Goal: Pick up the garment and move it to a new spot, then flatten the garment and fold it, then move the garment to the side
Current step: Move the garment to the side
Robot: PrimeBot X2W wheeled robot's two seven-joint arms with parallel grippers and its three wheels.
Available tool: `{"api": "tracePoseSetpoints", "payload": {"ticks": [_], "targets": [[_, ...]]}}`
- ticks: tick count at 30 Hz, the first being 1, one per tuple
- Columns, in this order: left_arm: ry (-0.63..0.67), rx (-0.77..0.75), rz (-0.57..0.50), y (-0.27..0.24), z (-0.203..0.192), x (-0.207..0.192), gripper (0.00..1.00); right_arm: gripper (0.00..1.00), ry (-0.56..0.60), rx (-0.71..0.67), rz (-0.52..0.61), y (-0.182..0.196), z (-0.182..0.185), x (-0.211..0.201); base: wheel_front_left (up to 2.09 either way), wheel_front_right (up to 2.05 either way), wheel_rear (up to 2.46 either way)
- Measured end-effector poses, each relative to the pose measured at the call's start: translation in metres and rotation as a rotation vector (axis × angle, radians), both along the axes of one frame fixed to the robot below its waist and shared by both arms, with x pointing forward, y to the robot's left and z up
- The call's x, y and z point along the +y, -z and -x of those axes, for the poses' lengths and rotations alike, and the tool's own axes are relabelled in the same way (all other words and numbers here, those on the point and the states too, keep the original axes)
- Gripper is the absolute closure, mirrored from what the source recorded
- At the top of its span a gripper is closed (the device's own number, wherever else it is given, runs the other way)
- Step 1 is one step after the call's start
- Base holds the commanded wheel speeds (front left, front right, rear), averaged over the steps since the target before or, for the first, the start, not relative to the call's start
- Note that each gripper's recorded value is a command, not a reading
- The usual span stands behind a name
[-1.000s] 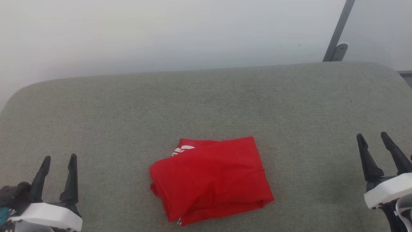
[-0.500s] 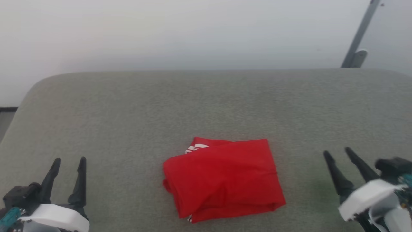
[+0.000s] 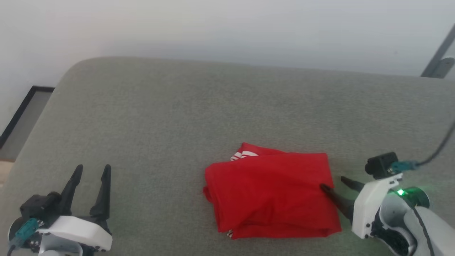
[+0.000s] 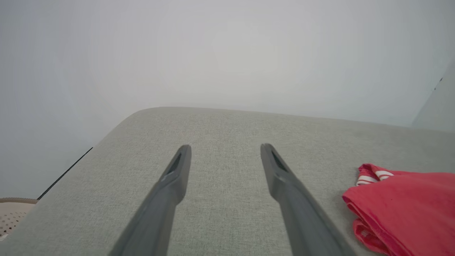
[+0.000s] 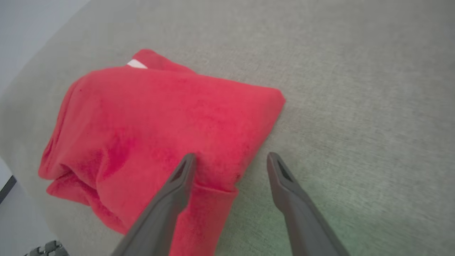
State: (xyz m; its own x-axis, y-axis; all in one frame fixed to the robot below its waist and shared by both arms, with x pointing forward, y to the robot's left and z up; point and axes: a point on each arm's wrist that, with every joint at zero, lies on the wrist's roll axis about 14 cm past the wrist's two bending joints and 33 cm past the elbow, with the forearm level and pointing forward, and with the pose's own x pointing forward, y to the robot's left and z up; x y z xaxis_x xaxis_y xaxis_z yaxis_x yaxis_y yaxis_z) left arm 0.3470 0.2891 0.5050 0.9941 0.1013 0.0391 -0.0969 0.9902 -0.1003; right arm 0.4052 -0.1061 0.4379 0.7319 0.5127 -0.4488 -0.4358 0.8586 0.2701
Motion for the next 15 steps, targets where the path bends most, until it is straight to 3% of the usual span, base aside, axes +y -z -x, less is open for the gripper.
{"api": "tracePoseSetpoints", "payload": {"ticks": [7, 14, 15], "targets": [[-0.02, 0.023, 0.011, 0.008, 0.0, 0.003, 0.0, 0.0, -0.061, 0.183, 0.118, 0.033, -0.007, 0.008, 0.0, 0.0, 0.0], [-0.041, 0.053, 0.02, 0.017, -0.001, 0.006, 0.0, 0.0, -0.087, 0.336, 0.151, 0.058, -0.012, 0.026, 0.0, 0.0, 0.0], [-0.043, 0.055, 0.02, 0.018, -0.001, 0.007, 0.0, 0.63, -0.085, 0.344, 0.147, 0.059, -0.013, 0.028, 0.0, 0.0, 0.0]]}}
